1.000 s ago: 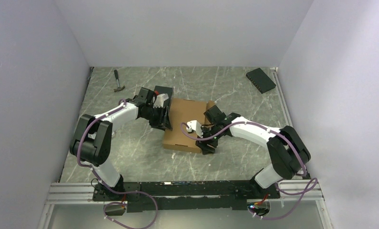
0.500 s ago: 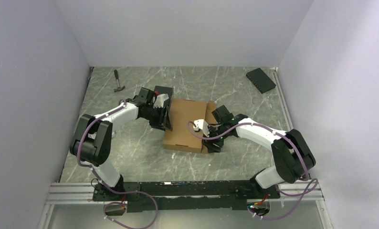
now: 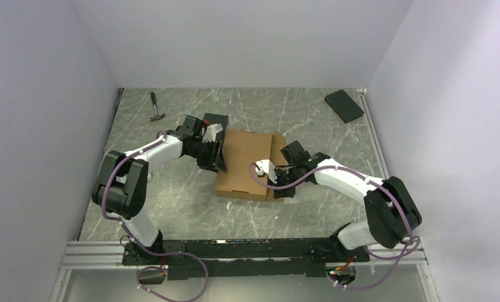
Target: Fold the paper box
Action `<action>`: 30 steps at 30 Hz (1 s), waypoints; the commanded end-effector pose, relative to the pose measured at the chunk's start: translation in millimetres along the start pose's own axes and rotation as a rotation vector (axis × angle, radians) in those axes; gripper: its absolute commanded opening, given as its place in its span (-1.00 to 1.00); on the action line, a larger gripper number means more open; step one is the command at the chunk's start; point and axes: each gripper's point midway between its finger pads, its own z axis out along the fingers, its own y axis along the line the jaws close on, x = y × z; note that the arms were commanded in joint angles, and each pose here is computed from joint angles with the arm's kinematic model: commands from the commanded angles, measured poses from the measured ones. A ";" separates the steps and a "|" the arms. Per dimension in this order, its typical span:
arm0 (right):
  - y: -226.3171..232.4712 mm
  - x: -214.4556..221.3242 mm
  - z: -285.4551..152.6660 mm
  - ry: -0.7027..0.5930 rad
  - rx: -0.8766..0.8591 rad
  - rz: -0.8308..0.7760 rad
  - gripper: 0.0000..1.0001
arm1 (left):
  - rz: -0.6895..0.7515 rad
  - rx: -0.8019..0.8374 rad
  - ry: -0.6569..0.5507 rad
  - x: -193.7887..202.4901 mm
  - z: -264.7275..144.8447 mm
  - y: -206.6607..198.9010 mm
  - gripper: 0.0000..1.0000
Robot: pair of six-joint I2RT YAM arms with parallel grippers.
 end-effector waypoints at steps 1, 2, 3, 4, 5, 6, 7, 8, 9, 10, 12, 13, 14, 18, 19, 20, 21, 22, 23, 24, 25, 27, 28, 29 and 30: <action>6.4 -19.0 -5.4 -0.059 0.018 -0.130 -1.00 | -0.004 0.030 0.037 7.4 1.3 -8.1 -0.04; 8.9 -18.0 -5.0 -0.056 0.016 -0.144 -1.00 | -0.004 0.030 0.037 7.5 1.4 -8.0 -0.04; 11.0 -15.8 -5.0 -0.052 0.012 -0.156 -1.00 | -0.005 0.029 0.039 7.8 1.7 -7.7 -0.04; 13.1 -13.5 -4.5 -0.047 0.006 -0.166 -1.00 | -0.005 0.028 0.039 7.8 2.0 -7.4 -0.04; 14.6 -11.5 -4.0 -0.044 0.005 -0.175 -1.00 | -0.006 0.028 0.040 7.9 2.0 -7.3 -0.04; 15.5 -10.6 -3.7 -0.045 0.004 -0.180 -1.00 | -0.006 0.029 0.040 7.7 2.2 -7.5 -0.04; 16.7 -9.5 -3.0 -0.045 -0.001 -0.179 -1.00 | -0.006 0.030 0.041 7.8 2.4 -7.5 -0.04; 16.4 -9.6 -2.3 -0.045 -0.002 -0.172 -1.00 | -0.008 0.029 0.042 8.1 2.6 -7.2 -0.05; 15.9 -9.4 -1.0 -0.041 -0.005 -0.159 -1.00 | -0.009 0.029 0.042 8.0 2.5 -7.0 -0.04; 15.3 -8.3 0.6 -0.031 -0.009 -0.147 -1.00 | -0.007 0.029 0.043 8.2 2.7 -7.0 -0.04; 13.0 -6.8 3.3 -0.012 -0.013 -0.118 -1.00 | -0.006 0.029 0.042 8.1 2.6 -7.2 -0.05; 12.4 -5.9 4.8 -0.003 -0.016 -0.110 -1.00 | -0.008 0.030 0.042 8.2 2.6 -7.3 -0.04; 11.8 -5.5 5.7 0.005 -0.017 -0.106 -1.00 | -0.007 0.029 0.042 8.1 2.6 -7.2 -0.04; 11.7 -9.5 7.9 0.013 -0.014 -0.110 -1.00 | -0.006 0.034 0.041 7.8 2.6 -8.0 -0.04; 11.2 -11.2 8.4 0.014 -0.012 -0.109 -1.00 | -0.007 0.035 0.041 7.7 2.6 -8.2 -0.05; 10.8 -12.2 9.2 0.018 -0.011 -0.107 -1.00 | -0.008 0.036 0.042 8.0 2.5 -8.5 -0.05; 9.1 -12.4 9.6 0.025 -0.005 -0.103 -1.00 | -0.008 0.037 0.042 8.1 2.7 -8.6 -0.04; 8.1 -12.8 10.4 0.031 -0.003 -0.101 -1.00 | -0.007 0.037 0.042 8.0 2.8 -8.5 -0.04; 6.8 -13.7 10.8 0.035 0.002 -0.099 -1.00 | -0.007 0.038 0.042 8.1 2.8 -8.7 -0.05; 5.5 -13.8 11.4 0.041 0.006 -0.093 -1.00 | -0.007 0.039 0.042 8.1 2.7 -8.7 -0.05; 4.8 -15.5 11.1 0.041 0.006 -0.089 -1.00 | -0.007 0.039 0.042 8.1 2.7 -8.9 -0.05; 3.8 -17.1 10.1 0.043 0.008 -0.077 -1.00 | -0.008 0.040 0.042 8.3 2.8 -8.9 -0.05; 3.3 -17.9 9.7 0.043 0.011 -0.076 -1.00 | -0.008 0.040 0.043 8.5 2.7 -8.9 -0.04; 2.9 -17.7 9.6 0.046 0.013 -0.074 -1.00 | -0.008 0.040 0.043 8.3 2.8 -8.9 -0.05; 2.6 -17.1 9.3 0.050 0.015 -0.072 -1.00 | -0.008 0.040 0.042 8.2 2.8 -8.9 -0.05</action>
